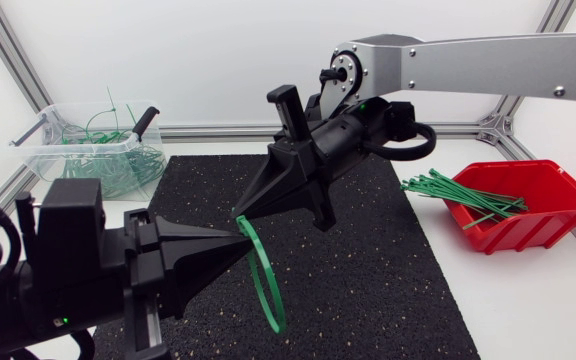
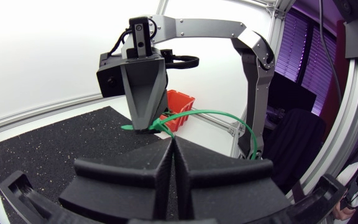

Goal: Take a green cable tie from the red box, thread the tail through the head to close it, then place it in the transparent bin on the left.

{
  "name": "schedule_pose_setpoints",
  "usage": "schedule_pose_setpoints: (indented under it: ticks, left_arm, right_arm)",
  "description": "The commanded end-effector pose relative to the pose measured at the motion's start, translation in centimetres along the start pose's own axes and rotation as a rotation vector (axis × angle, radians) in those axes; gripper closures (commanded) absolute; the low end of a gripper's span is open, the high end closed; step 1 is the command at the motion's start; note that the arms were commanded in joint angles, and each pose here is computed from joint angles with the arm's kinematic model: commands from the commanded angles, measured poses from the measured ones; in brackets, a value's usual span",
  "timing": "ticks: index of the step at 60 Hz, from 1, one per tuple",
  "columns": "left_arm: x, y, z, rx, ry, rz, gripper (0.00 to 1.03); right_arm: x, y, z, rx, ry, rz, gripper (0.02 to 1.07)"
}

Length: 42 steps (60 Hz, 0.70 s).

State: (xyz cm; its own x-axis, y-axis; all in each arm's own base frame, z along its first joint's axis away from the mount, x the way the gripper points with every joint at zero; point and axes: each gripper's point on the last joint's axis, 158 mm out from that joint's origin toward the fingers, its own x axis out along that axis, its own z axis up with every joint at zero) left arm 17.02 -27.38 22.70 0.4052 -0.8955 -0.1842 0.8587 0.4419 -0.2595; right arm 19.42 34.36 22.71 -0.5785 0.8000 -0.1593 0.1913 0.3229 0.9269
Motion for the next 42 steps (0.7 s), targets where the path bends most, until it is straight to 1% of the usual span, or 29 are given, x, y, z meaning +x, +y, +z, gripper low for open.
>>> schedule_pose_setpoints:
  ticks: [1,14,20,33,40,42]
  left_arm:
    - [-0.3,-3.0,2.1,0.039,-0.04,-0.104,1.0]
    - [-0.4,-3.4,2.5,0.043,-0.046,-0.11,1.0]
    - [-0.6,-3.6,2.7,0.044,-0.048,-0.114,1.0]
    - [-0.8,-3.6,2.8,0.046,-0.053,-0.111,1.0]
    - [-0.7,-2.4,2.7,0.043,-0.049,-0.068,1.0]
    - [-0.6,-1.7,2.4,0.043,-0.035,-0.048,1.0]
  right_arm:
    - [0.0,-1.0,1.6,0.015,0.001,0.004,1.01]
    - [0.2,-1.5,2.0,0.03,0.005,0.002,1.01]
    - [0.3,-1.0,1.3,0.007,0.008,-0.011,1.01]
    - [0.3,-1.2,1.3,0.006,0.008,-0.018,1.01]
    - [0.2,-1.3,1.1,0.001,0.007,-0.031,1.01]
    - [0.1,-1.2,1.1,-0.001,0.002,-0.029,0.91]
